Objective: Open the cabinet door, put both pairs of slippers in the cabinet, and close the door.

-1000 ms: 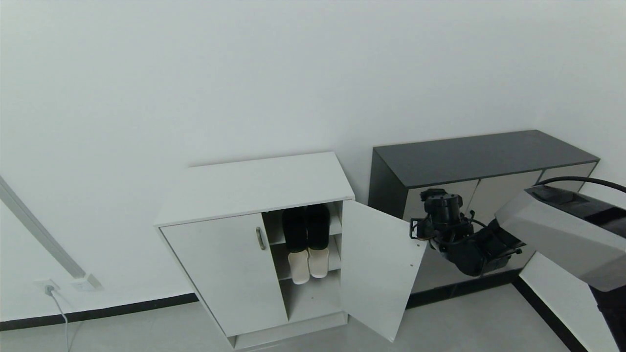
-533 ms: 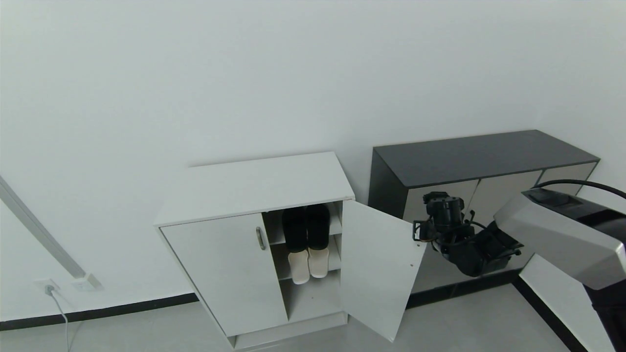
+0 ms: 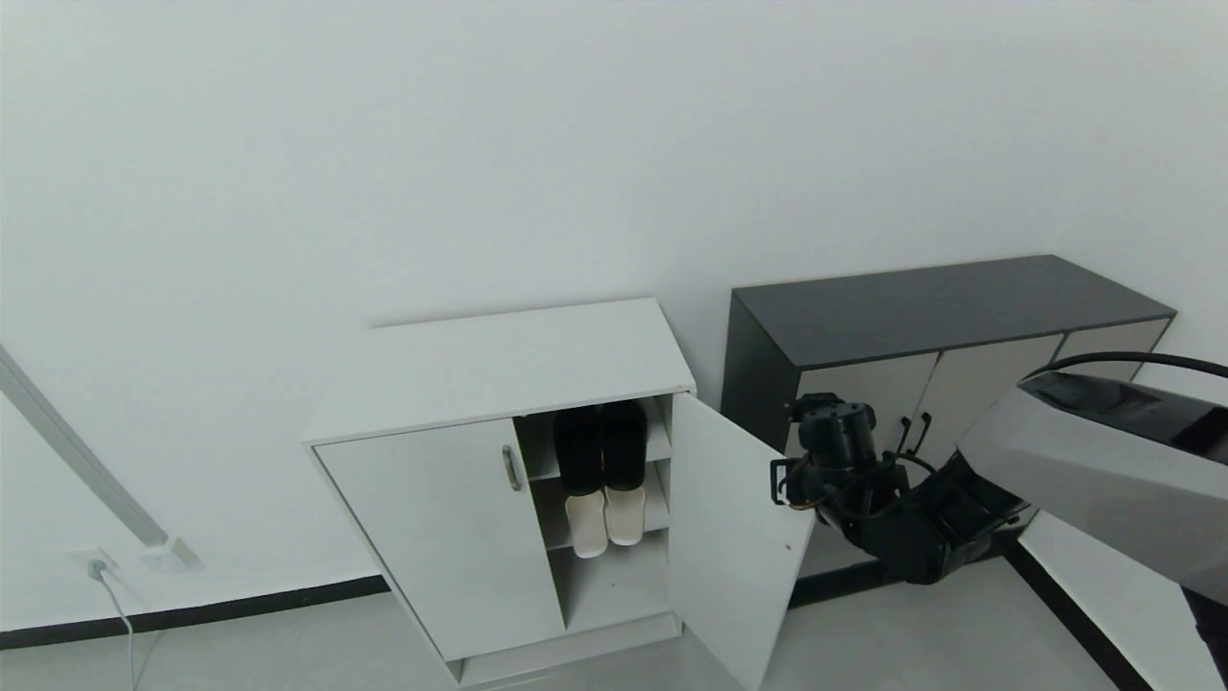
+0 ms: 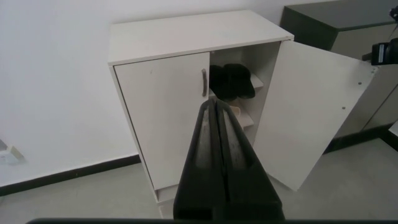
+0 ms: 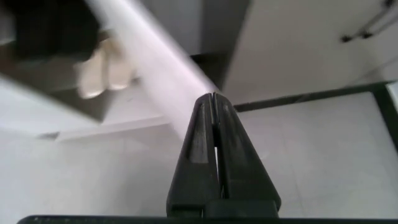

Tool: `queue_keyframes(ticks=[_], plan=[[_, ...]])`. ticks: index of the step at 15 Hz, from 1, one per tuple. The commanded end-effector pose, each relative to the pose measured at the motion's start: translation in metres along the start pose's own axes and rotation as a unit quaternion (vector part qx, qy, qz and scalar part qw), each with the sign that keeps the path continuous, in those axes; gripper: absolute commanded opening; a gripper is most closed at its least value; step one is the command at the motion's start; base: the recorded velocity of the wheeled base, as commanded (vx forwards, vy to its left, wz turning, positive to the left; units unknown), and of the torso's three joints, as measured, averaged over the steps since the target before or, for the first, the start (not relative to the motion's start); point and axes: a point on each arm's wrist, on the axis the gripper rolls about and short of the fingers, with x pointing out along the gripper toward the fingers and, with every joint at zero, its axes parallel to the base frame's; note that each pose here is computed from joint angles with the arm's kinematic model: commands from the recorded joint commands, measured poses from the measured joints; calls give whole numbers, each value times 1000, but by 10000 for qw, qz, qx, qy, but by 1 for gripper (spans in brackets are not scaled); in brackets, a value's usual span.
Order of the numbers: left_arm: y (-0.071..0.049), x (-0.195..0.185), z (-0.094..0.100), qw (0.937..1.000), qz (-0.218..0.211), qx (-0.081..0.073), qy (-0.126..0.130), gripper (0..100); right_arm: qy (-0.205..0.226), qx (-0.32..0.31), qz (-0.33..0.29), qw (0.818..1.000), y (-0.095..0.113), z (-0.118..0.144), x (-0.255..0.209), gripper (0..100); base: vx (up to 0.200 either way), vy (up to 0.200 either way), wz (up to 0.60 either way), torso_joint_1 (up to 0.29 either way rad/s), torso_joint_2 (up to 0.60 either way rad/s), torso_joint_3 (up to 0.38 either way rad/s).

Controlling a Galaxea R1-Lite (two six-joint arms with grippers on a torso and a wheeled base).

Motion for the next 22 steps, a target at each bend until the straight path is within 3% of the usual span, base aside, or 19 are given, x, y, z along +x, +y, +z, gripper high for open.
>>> queue_keyframes(ticks=[1, 3, 7, 11, 16, 22], plan=[[0, 0, 0, 10000, -2, -1, 2, 0, -76, -70, 363, 9993, 23, 5, -30, 0, 0, 0, 0, 0, 0, 0], [0, 0, 0, 10000, -2, -1, 2, 0, -135, -79, 423, 9990, 28, 8, -38, 0, 0, 0, 0, 0, 0, 0], [0, 0, 0, 10000, -2, -1, 2, 0, -31, 27, 16, 10000, -2, 4, -9, 0, 0, 0, 0, 0, 0, 0], [0, 0, 0, 10000, -2, -1, 2, 0, 206, -53, -96, 9997, -5, -15, 9, 0, 0, 0, 0, 0, 0, 0], [0, 0, 0, 10000, -2, -1, 2, 0, 308, -259, 282, 9988, 25, -29, -10, 0, 0, 0, 0, 0, 0, 0], [0, 0, 0, 10000, -2, -1, 2, 0, 3, -425, 1030, 9938, 67, -37, -58, 0, 0, 0, 0, 0, 0, 0]])
